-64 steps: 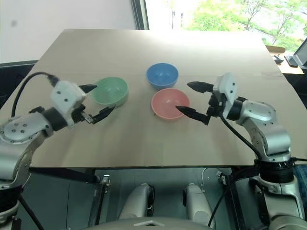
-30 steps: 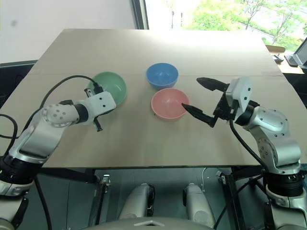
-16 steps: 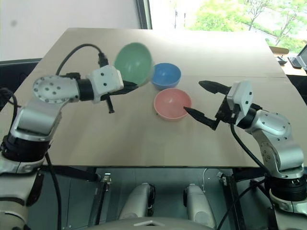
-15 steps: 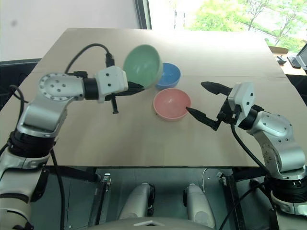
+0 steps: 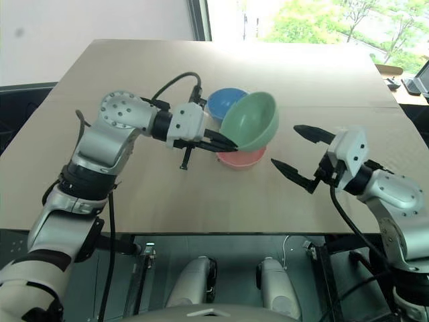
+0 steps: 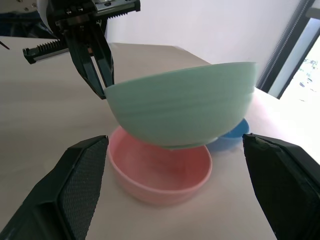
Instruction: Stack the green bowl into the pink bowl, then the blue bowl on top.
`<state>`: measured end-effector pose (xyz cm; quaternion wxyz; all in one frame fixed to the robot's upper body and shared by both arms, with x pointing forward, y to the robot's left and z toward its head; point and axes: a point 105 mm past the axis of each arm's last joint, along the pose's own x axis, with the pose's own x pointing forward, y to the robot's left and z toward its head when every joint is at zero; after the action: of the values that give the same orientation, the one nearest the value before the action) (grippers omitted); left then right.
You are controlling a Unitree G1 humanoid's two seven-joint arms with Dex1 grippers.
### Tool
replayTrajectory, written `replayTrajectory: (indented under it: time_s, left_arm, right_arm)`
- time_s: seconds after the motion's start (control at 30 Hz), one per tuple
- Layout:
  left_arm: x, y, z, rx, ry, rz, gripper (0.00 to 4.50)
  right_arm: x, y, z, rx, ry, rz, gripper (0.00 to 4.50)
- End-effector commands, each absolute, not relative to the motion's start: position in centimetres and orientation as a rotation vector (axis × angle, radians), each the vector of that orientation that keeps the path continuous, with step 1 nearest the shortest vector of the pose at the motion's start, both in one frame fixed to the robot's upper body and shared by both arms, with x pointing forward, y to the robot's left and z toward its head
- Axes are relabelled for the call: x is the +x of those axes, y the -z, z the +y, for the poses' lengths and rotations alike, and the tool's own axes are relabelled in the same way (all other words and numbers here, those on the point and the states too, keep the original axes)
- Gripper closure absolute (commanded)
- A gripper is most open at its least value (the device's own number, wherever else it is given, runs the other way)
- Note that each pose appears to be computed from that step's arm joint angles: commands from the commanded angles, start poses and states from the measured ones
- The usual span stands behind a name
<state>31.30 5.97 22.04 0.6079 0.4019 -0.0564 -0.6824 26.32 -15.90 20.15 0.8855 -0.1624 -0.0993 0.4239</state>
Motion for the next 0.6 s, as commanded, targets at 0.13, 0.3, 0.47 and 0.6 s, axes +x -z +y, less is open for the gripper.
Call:
replayTrajectory:
  time_s: [0.13,0.3,0.47,0.6]
  left_arm:
    - [31.9,-22.3,6.6,1.083,1.56,-0.152,4.48]
    - [32.0,-22.2,6.9,1.101,1.572,-0.124,4.48]
    - [31.8,-22.2,7.4,1.051,1.62,-0.048,3.05]
    - [32.4,-23.1,7.3,1.009,1.556,-0.076,1.67]
  right_arm:
    - [24.7,-20.6,-17.5,-0.389,-0.841,-0.189,0.0]
    - [24.1,-20.3,-18.1,-0.403,-0.83,-0.17,0.0]
    - [24.4,-19.9,-18.2,-0.413,-0.821,-0.158,0.0]
    - [24.7,-19.7,-17.7,-0.411,-0.838,-0.155,0.0]
